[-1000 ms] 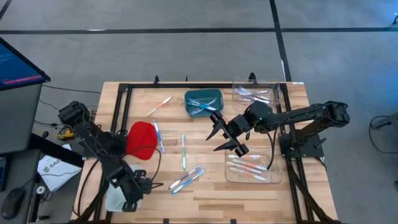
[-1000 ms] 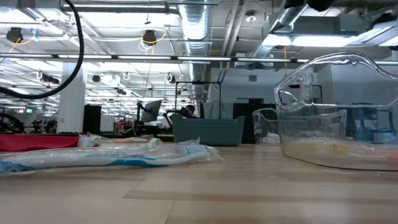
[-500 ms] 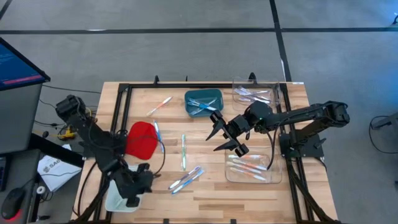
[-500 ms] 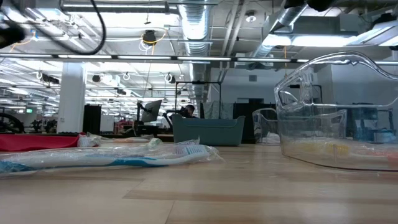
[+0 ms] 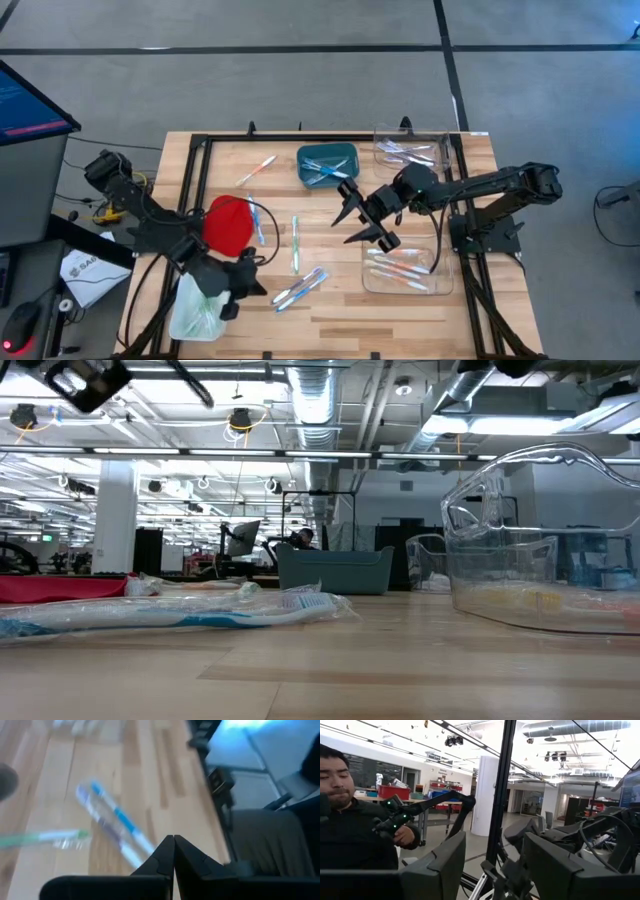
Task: Pick & Place Toothbrushes
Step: Put the purple toothbrush into the top transparent bin
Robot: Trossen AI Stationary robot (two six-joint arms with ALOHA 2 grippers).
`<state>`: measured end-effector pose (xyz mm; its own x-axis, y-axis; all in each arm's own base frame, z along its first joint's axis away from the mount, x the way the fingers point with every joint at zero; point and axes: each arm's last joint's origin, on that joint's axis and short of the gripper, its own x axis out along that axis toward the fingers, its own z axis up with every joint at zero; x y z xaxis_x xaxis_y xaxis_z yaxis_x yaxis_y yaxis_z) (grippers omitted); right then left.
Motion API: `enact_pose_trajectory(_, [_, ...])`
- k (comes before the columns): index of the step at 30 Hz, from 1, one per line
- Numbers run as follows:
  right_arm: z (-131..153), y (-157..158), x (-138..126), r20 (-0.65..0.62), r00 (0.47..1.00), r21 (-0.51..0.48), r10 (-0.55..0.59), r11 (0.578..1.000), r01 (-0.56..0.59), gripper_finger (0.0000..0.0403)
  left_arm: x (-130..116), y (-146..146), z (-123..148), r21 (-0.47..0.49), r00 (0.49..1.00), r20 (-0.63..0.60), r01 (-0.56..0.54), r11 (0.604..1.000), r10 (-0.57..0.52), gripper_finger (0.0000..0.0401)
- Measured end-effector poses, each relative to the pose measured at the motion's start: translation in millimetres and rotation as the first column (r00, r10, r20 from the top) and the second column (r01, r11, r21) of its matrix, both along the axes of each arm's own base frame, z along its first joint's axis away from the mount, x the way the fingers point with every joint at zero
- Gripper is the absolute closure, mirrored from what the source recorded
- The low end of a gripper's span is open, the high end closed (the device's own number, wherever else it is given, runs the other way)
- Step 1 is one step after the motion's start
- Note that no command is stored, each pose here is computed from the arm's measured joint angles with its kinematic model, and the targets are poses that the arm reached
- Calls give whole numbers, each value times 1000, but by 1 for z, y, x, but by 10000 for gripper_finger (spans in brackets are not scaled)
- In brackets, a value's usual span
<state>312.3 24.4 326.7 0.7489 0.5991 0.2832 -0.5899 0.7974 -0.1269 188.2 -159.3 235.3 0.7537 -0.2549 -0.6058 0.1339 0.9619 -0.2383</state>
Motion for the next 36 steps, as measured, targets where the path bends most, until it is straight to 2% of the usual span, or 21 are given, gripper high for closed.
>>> enact_pose_trajectory(5, [1, 10, -1, 8, 999, -1, 35, 999, -35, 208, 7, -6, 10, -6, 990, 131, 59, 998, -57, 401])
enact_pose_trajectory(9, [5, 22, -5, 60, 995, -1, 78, 997, -78, 206, 13, -10, 10, 42, 975, 209, 62, 997, -69, 401])
enact_pose_trajectory(15, [8, 30, -5, 0, 991, 68, 131, 989, -130, 209, 21, -15, -6, 107, 983, 179, 19, 994, -38, 401])
enact_pose_trajectory(20, [12, 31, 3, -126, 985, 41, 119, 993, -114, 207, 30, -16, -21, 139, 990, 139, -9, 990, -11, 401])
enact_pose_trajectory(23, [15, 34, 8, -216, 974, 7, 70, 997, -71, 206, 36, -14, -28, 142, 993, 119, -34, 989, 17, 401])
enact_pose_trajectory(30, [21, 49, 11, -413, 893, -113, -180, 983, 146, 209, 54, -9, -46, 146, 992, 106, -87, 985, 72, 401])
enact_pose_trajectory(33, [26, 59, 9, -430, 878, -162, -209, 975, 153, 207, 63, -9, -59, 135, 990, 94, -116, 984, 104, 401])
enact_pose_trajectory(36, [29, 71, 5, -414, 891, -187, -187, 975, 118, 206, 69, -12, -74, 164, 988, 97, -137, 977, 122, 401])
